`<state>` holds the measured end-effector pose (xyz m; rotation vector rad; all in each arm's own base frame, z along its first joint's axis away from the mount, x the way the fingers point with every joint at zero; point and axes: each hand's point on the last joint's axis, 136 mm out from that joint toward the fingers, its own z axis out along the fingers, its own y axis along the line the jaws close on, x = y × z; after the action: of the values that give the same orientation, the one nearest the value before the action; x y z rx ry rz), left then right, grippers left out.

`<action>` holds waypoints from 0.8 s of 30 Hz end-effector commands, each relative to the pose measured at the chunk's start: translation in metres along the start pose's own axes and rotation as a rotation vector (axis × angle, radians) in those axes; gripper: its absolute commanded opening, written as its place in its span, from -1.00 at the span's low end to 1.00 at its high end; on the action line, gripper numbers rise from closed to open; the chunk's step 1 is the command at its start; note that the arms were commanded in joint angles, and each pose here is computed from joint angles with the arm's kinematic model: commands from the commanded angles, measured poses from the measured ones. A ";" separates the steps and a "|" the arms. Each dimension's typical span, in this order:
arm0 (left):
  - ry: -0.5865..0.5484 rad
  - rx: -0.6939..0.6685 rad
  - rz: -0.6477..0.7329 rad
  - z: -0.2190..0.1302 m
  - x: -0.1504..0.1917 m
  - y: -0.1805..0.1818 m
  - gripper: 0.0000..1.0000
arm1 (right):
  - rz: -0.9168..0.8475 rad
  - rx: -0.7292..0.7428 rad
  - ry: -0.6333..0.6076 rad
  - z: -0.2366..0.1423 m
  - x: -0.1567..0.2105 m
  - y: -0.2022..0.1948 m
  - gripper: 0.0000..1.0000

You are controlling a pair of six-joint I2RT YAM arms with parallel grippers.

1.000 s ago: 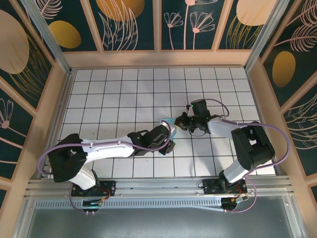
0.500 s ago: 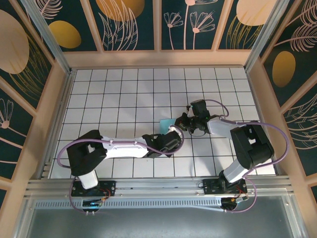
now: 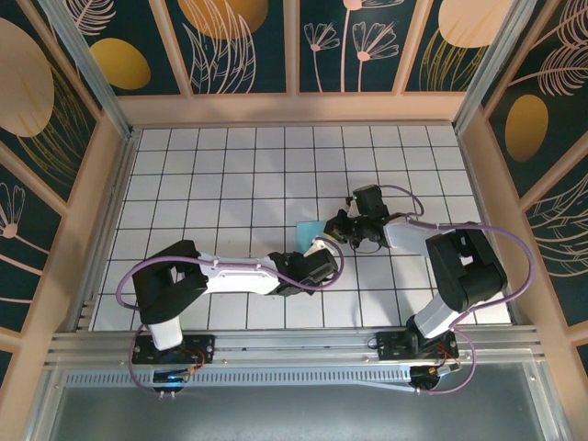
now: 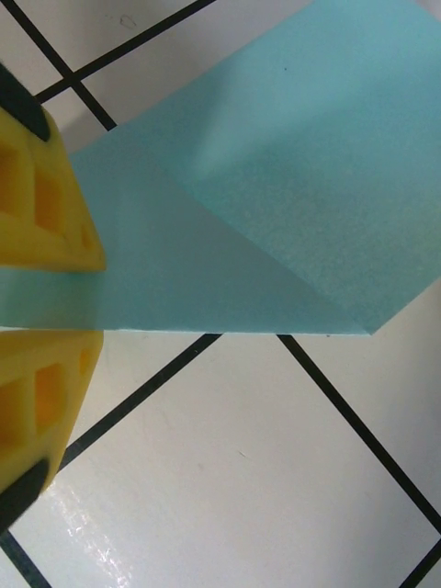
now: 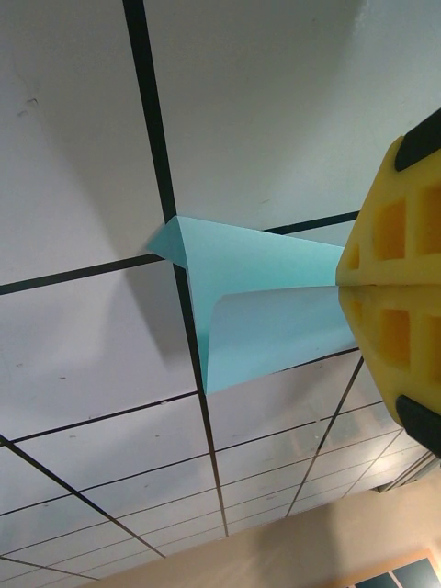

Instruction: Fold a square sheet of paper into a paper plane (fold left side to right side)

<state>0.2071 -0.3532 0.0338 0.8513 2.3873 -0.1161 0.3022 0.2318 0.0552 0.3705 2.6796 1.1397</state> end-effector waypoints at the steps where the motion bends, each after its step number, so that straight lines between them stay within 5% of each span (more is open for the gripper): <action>1: -0.005 -0.019 0.000 0.000 0.001 0.001 -0.67 | 0.006 0.013 -0.009 0.002 -0.004 0.001 -1.00; 9: -0.019 -0.009 -0.045 0.002 0.009 0.003 -1.00 | -0.012 0.010 -0.034 -0.003 -0.009 0.003 -0.98; 18: -0.048 0.051 -0.115 -0.010 0.003 0.002 -1.00 | -0.045 0.061 -0.180 -0.049 -0.038 -0.012 -0.36; 24: -0.045 0.232 -0.245 -0.019 -0.010 0.001 -1.00 | -0.123 0.079 -0.283 -0.086 -0.051 -0.019 -0.16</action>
<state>0.2029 -0.3478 0.0455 0.7106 2.4286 -0.3445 0.3315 0.1589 0.1046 0.4061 2.4642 0.9569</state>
